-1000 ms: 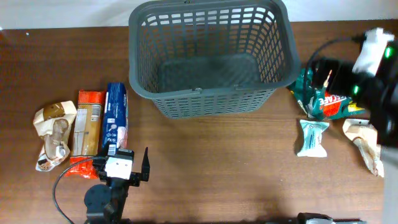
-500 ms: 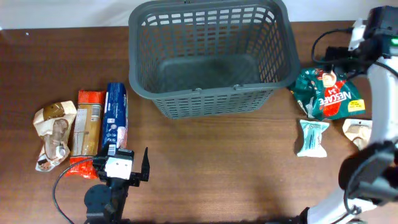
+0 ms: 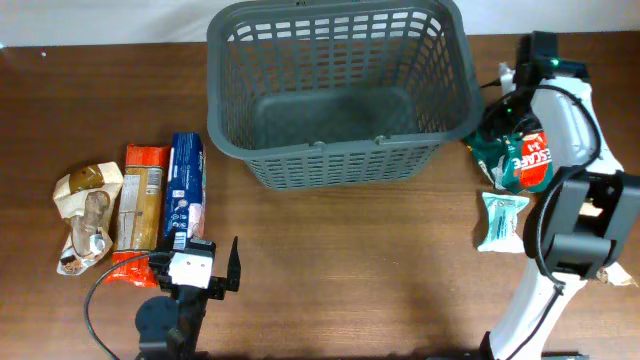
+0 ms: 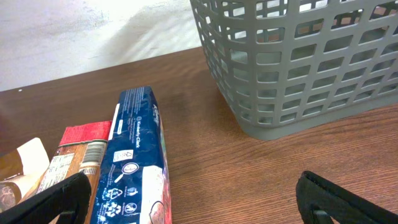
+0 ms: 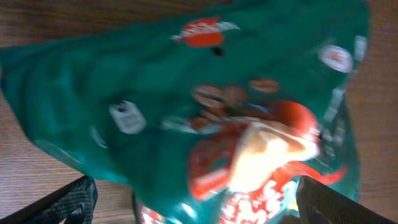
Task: Pack container
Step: 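Reach the right gripper to the green Nescafe pouch and grasp it, then lift the Nescafe pouch and drop it into the grey basket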
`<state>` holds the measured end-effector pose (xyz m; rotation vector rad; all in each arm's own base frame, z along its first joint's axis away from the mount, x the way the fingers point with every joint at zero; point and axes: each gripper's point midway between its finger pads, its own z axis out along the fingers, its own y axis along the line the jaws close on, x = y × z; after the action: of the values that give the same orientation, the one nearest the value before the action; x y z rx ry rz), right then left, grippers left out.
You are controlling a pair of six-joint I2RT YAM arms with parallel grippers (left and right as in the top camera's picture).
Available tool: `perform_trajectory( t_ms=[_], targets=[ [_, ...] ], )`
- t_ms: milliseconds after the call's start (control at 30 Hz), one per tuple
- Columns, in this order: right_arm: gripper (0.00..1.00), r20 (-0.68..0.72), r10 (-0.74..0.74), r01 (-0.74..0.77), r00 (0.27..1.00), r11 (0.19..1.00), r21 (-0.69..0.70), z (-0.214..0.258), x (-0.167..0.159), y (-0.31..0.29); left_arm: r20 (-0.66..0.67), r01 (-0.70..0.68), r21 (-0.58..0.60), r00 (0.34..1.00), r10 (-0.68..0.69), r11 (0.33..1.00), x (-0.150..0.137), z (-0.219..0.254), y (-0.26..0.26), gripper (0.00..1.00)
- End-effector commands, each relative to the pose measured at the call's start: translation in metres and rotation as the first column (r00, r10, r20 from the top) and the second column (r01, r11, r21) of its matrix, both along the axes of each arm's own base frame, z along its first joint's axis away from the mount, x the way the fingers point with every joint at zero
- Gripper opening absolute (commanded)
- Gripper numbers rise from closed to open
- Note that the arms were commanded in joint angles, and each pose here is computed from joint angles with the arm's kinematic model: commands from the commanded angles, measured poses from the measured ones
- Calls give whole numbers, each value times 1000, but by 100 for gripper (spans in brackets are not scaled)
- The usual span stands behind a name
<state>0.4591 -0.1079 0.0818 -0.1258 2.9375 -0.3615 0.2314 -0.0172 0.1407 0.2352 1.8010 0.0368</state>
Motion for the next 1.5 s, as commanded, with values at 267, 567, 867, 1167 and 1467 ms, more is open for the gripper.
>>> perform_trajectory(
  t_ms=[267,567,867,1167,1467],
  targets=[
    [99,-118,-6,3,993,1000,-26,-59,-18,5,2,9,-10,1000,-9,1000,0,-1,-2,99],
    [41,-156,-77,71,985,997,-43,-93,-35,0,2,9,-10,1000,-9,1000,0,-1,-2,99],
    [4,-51,-296,298,954,954,20,-67,-26,-39,2,9,-10,1000,-9,1000,0,-1,-2,99],
    [3,298,-397,360,868,916,175,105,13,-102,2,9,-10,1000,-9,1000,0,-1,-2,99],
    [4,637,-85,-74,766,973,219,315,9,39,2,9,-10,1000,-9,1000,0,-1,-2,99]
  ],
)
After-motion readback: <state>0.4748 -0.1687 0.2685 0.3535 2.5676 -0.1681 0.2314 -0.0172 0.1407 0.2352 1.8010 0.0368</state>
